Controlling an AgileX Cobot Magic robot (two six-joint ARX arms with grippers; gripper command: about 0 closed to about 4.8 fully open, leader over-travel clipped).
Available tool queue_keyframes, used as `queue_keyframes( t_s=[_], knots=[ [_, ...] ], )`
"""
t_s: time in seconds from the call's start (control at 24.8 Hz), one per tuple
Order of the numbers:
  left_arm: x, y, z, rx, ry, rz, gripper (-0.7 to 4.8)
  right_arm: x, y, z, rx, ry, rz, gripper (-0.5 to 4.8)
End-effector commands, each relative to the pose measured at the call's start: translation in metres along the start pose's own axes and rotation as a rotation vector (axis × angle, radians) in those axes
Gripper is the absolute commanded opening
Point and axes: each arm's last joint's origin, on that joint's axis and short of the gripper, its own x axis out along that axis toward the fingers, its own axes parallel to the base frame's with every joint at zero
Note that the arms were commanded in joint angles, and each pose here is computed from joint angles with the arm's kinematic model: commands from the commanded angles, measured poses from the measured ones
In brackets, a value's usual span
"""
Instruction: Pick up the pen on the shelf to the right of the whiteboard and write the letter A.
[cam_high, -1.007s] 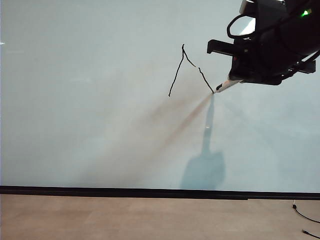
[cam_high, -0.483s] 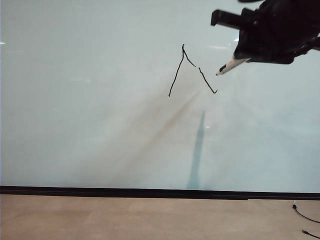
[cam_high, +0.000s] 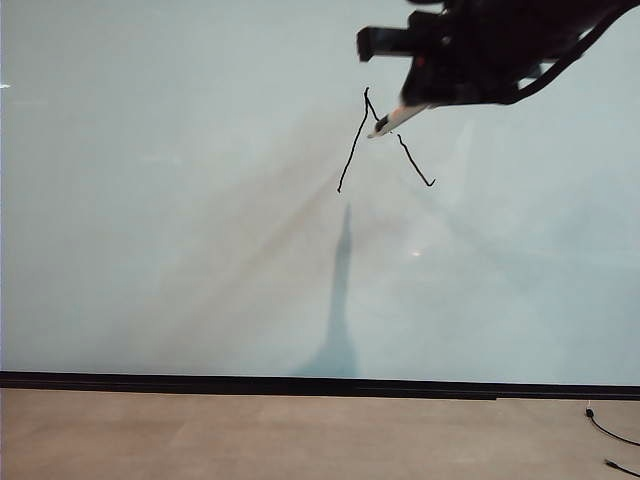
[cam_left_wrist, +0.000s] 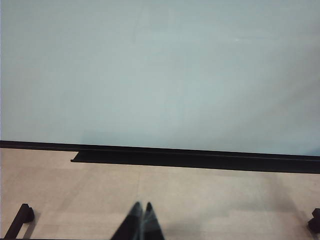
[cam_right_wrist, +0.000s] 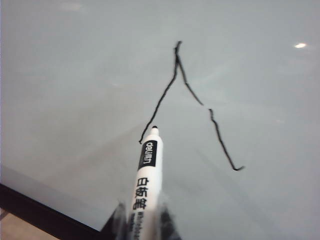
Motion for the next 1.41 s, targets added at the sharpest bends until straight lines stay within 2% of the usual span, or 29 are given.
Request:
queue_keyframes(
  t_s=[0.04,0.28,0.6,1.41],
  knots=[
    [0.0,0.0,0.001,0.004,-0.008,-0.001,-0.05,0.011,0.001,0.005,-0.001,-0.02,0.044,-0.05],
    [0.0,0.0,0.001,0.004,-0.008,-0.001,-0.04,0.028,0.005,0.009,-0.019,-0.019,0.065,-0.05],
    [0.0,0.0,0.001,0.004,-0.008,-0.001,-0.04,0.039,-0.001,0.014,-0.017,-0.022,0.036,-0.06],
    [0.0,0.0,0.001,0.004,-0.008,-0.001,-0.05,0.032,-0.006,0.017,-0.029,0.023,-0.063,-0.05]
  ],
)
